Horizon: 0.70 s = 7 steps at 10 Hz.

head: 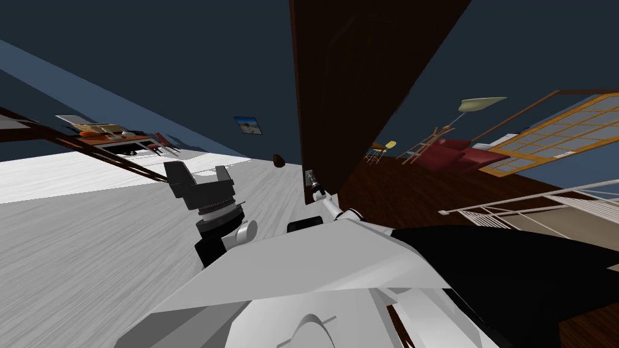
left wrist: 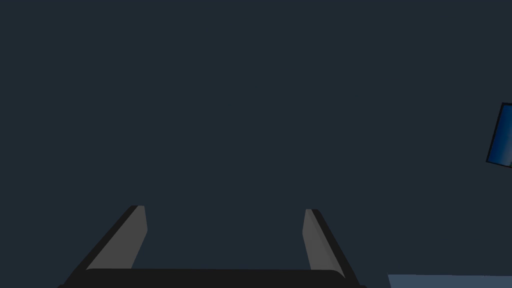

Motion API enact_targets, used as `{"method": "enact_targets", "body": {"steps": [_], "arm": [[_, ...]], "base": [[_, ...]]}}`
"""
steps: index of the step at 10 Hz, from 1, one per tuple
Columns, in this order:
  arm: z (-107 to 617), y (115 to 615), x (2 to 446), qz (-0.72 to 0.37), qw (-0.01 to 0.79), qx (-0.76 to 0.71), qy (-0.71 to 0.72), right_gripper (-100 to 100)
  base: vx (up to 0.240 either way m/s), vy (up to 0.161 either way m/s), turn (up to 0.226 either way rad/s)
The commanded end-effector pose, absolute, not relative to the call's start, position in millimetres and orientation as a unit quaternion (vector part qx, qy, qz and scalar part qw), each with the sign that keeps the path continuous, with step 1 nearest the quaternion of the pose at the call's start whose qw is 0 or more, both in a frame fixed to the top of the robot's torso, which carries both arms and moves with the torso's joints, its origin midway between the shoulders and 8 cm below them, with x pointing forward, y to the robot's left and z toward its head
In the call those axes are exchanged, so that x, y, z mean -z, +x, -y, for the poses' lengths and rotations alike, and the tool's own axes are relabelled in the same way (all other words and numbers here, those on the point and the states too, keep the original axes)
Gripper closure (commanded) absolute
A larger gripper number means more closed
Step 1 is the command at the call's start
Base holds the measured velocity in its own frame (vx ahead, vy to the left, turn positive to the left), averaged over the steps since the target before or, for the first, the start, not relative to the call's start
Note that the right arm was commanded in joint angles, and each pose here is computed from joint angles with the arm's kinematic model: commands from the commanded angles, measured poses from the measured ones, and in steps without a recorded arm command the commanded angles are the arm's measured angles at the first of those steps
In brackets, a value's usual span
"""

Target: Push the door open

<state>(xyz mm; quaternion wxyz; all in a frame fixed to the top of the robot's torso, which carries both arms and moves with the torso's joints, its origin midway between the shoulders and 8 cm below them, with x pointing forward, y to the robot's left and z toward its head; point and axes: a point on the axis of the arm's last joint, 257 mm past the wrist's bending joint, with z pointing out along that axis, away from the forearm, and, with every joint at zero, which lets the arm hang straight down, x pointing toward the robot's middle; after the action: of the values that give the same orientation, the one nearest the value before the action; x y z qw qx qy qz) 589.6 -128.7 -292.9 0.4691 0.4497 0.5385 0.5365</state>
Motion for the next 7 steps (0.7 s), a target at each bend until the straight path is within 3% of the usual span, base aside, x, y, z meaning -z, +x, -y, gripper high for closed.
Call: {"method": "enact_targets", "body": {"steps": [1,5,7], "arm": [[129.7,588.5,296.1,-0.540,0.468,-0.534,0.451,100],[129.7,588.5,296.1,-0.540,0.468,-0.534,0.451,100],[149.5,590.8,299.3,-0.537,0.476,-0.523,0.460,100]], "base": [[-0.043,-0.013,0.008],[-0.022,-0.005,-0.002],[0.093,0.112,-0.061]]}}
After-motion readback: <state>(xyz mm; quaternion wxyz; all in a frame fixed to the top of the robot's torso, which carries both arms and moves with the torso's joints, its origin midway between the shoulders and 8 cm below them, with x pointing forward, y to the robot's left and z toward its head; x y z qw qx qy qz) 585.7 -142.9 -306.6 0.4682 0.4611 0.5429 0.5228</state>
